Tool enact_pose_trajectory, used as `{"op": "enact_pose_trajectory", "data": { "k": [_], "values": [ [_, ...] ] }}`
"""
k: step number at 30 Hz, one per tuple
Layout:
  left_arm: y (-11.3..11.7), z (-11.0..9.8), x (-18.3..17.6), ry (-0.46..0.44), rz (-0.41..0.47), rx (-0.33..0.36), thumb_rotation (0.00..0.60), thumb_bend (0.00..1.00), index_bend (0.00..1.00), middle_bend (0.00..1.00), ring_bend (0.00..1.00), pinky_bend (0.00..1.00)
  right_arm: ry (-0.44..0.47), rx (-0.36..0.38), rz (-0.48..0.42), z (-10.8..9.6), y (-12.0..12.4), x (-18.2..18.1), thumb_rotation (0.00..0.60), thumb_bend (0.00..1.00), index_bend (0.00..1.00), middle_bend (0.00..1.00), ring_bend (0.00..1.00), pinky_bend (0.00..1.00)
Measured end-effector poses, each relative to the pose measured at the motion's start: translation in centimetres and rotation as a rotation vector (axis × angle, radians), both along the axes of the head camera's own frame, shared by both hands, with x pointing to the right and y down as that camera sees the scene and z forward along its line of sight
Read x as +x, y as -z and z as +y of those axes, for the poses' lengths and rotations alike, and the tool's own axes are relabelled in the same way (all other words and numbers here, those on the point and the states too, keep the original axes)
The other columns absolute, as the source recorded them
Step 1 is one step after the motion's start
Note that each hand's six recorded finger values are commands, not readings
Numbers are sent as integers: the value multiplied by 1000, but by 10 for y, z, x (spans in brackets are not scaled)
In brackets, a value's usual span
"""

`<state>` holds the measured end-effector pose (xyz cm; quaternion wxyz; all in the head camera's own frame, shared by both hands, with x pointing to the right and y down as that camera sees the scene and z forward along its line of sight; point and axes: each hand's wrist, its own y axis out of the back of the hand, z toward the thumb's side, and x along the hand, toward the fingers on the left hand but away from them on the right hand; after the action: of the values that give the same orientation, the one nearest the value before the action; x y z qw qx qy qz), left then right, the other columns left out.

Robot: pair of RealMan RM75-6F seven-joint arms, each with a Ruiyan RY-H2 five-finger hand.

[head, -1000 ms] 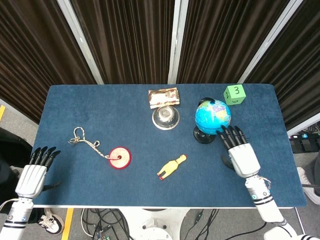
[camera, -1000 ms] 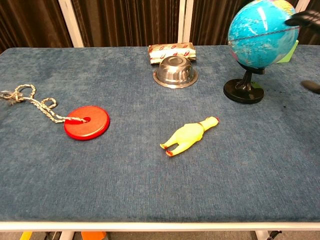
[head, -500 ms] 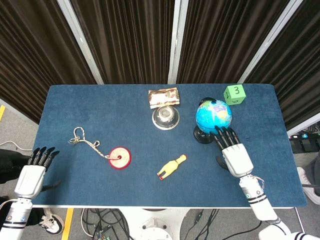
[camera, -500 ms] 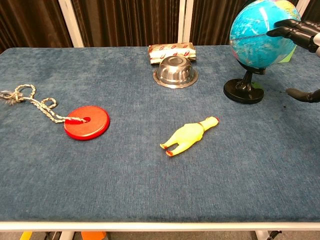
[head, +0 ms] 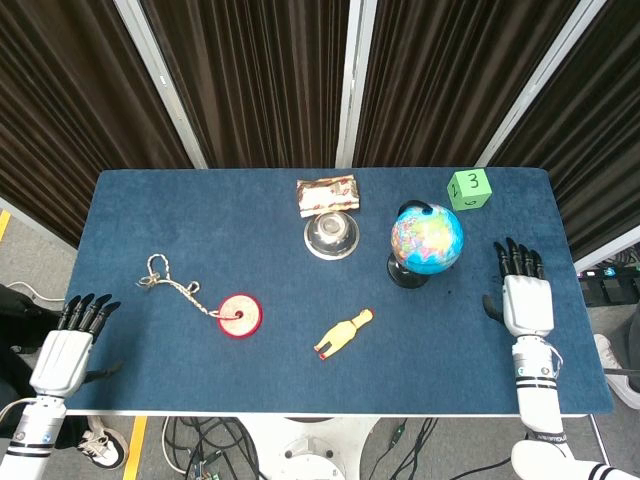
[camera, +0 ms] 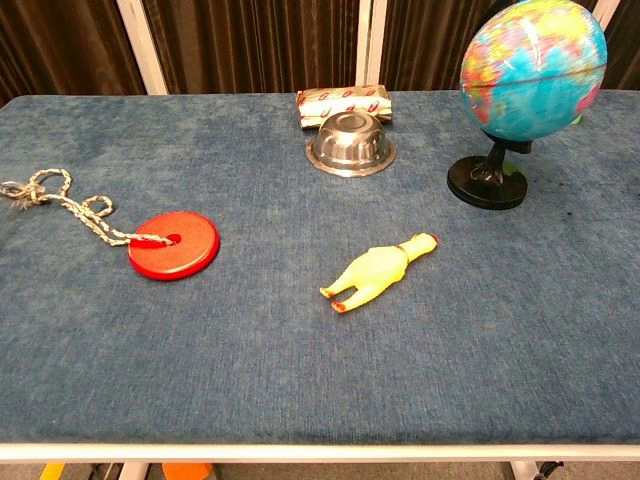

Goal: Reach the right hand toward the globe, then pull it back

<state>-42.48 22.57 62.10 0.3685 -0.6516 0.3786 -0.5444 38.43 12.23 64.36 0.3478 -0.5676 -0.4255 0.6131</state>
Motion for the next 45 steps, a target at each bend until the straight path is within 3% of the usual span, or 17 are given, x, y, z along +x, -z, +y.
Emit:
{"op": "enact_pose_trajectory", "data": {
  "k": [4,8,18,25,35,38,45],
  "values": [
    [0,0,1,-2,0,1,600,0,135,79,17,53,18,16,-3,1,5,-2,600,228,0,0,0,0],
    [0,0,0,1,0,1,600,0,135,79,17,53,103,54,-27,4,12,-16,600,233,0,0,0,0],
    [1,0,-1,3,3,5,600,0,135,79,17,53,432,100,-114,32,18,-64,600,237,0,0,0,0],
    [1,0,-1,4,5,6,600,0,135,79,17,53,473,96,-123,31,15,-77,600,238,0,0,0,0],
    [1,0,-2,5,6,5,600,0,135,79,17,53,380,77,-89,18,10,-62,600,235,0,0,0,0],
    [2,0,-2,5,5,7,600,0,135,79,17,53,282,61,-74,14,8,-47,600,233,0,0,0,0],
    [2,0,-1,1,2,6,600,0,135,79,17,53,-76,10,-54,6,4,9,600,235,0,0,0,0]
  ]
}}
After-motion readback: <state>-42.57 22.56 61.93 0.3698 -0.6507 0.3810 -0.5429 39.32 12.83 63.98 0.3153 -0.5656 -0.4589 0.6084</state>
